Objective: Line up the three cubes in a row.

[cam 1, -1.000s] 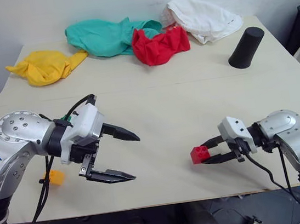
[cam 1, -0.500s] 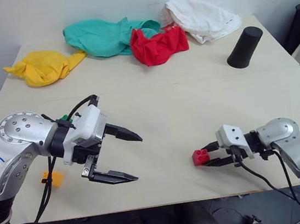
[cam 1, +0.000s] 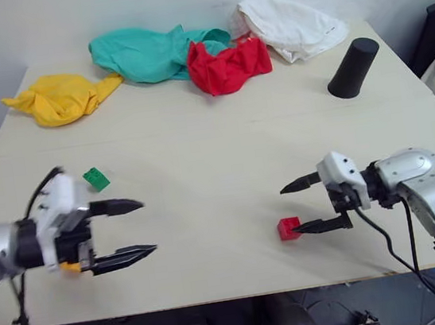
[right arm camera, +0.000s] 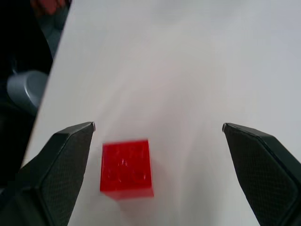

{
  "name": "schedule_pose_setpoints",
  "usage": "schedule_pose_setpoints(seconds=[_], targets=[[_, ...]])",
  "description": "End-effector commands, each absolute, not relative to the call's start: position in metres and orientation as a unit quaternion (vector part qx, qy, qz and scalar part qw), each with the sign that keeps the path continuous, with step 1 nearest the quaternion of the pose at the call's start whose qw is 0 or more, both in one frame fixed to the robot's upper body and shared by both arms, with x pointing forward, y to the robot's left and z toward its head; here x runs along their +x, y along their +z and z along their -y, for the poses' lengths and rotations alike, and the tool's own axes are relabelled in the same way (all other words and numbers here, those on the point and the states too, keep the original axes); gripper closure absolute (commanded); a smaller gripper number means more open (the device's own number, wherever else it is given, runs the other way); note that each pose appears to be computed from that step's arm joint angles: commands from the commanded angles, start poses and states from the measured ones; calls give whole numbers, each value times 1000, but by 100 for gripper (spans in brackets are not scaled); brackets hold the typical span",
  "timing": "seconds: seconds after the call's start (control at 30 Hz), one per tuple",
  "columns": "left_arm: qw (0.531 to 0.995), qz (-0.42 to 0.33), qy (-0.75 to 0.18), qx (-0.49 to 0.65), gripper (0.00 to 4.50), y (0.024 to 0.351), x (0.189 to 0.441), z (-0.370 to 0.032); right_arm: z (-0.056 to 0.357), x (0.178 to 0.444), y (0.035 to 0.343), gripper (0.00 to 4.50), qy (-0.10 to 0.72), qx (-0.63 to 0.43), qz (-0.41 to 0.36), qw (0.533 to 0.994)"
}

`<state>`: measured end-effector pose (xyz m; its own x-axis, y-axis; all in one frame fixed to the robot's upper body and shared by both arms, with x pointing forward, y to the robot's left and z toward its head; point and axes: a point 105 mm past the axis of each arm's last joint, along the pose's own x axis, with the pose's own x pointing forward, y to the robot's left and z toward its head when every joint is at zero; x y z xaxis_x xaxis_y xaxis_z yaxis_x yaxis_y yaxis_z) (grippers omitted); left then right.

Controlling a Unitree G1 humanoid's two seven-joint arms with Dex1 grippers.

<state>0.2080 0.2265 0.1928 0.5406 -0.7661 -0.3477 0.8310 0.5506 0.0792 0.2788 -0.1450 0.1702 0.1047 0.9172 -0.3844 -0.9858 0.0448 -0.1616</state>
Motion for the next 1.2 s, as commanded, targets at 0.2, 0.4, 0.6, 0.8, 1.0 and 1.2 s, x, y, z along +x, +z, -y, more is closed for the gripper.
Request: schedule_pose_setpoints(seconds=[0.2, 0.4, 0.6, 0.8, 1.0, 1.2], targets=[[955, -152, -224, 117, 0, 178, 151, -309, 121, 277, 238, 1, 710, -137, -1, 691], [967, -120, -185, 126, 0, 195, 170, -329, 116, 279, 241, 1, 712, -134, 5, 689], [946, -133, -242, 169, 0, 196, 220, -324, 116, 278, 239, 1, 709, -148, 9, 689], [933, -151, -259, 197, 0, 191, 306, -337, 117, 273, 242, 1, 703, -150, 12, 695], [926, -166, -269, 208, 0, 191, 354, -337, 119, 264, 240, 1, 690, -146, 14, 709], [916, -187, -285, 213, 0, 183, 374, -329, 121, 255, 239, 1, 675, -143, 18, 724]])
